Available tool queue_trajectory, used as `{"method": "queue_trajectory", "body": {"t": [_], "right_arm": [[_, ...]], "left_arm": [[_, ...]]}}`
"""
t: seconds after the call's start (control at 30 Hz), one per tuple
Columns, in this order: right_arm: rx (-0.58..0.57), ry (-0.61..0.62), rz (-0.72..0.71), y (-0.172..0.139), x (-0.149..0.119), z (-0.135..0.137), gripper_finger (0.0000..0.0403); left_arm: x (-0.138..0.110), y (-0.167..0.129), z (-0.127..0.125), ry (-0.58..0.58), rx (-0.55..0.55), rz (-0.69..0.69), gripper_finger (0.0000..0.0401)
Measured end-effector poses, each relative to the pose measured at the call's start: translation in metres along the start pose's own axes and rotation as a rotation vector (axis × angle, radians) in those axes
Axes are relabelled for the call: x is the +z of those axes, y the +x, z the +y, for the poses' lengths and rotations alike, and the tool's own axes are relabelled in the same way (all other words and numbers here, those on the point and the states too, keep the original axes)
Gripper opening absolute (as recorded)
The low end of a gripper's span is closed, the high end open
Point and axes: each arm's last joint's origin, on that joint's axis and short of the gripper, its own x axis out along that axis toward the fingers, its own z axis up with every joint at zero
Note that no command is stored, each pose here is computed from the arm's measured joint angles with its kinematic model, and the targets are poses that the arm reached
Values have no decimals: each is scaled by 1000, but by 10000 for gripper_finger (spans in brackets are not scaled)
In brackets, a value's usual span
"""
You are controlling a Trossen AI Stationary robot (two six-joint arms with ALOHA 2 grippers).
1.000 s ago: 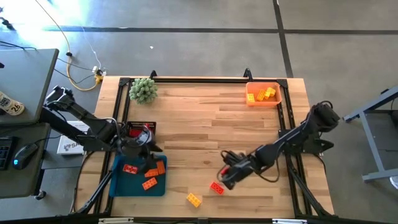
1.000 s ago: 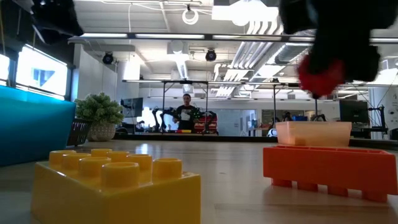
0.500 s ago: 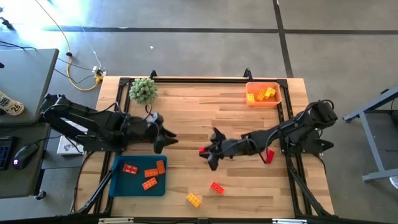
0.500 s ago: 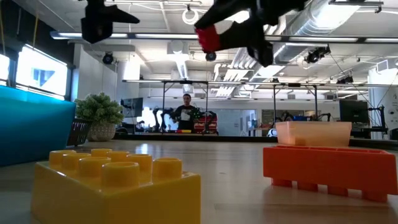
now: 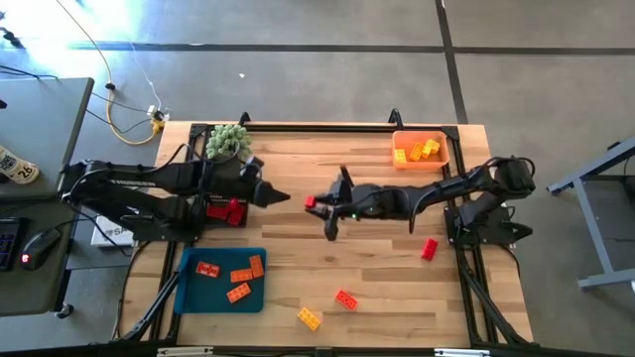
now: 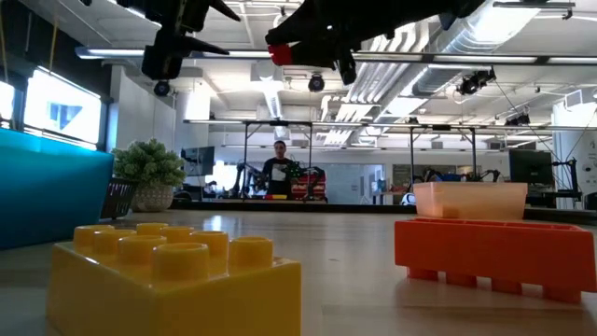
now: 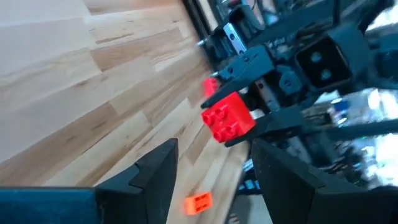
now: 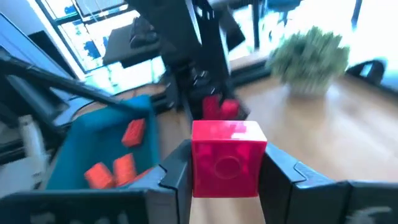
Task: Sort & place blocks by color
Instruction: Put the red game piece into the black bin
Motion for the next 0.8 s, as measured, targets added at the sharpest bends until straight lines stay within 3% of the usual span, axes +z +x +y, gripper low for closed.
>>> {"method": "queue_trajectory", "body": {"t": [0.23,0.53,0.8], "right_arm": [[-37,-160,-126,4,18,-21,110],[-7,-233,-326,2,43,-35,110],[42,-237,-386,2,58,-38,110]], "left_arm": [[25,-3,1,-107,-130,-8,195],[48,-9,8,-268,-218,22,195],[63,-10,6,-297,-305,-63,195]]}}
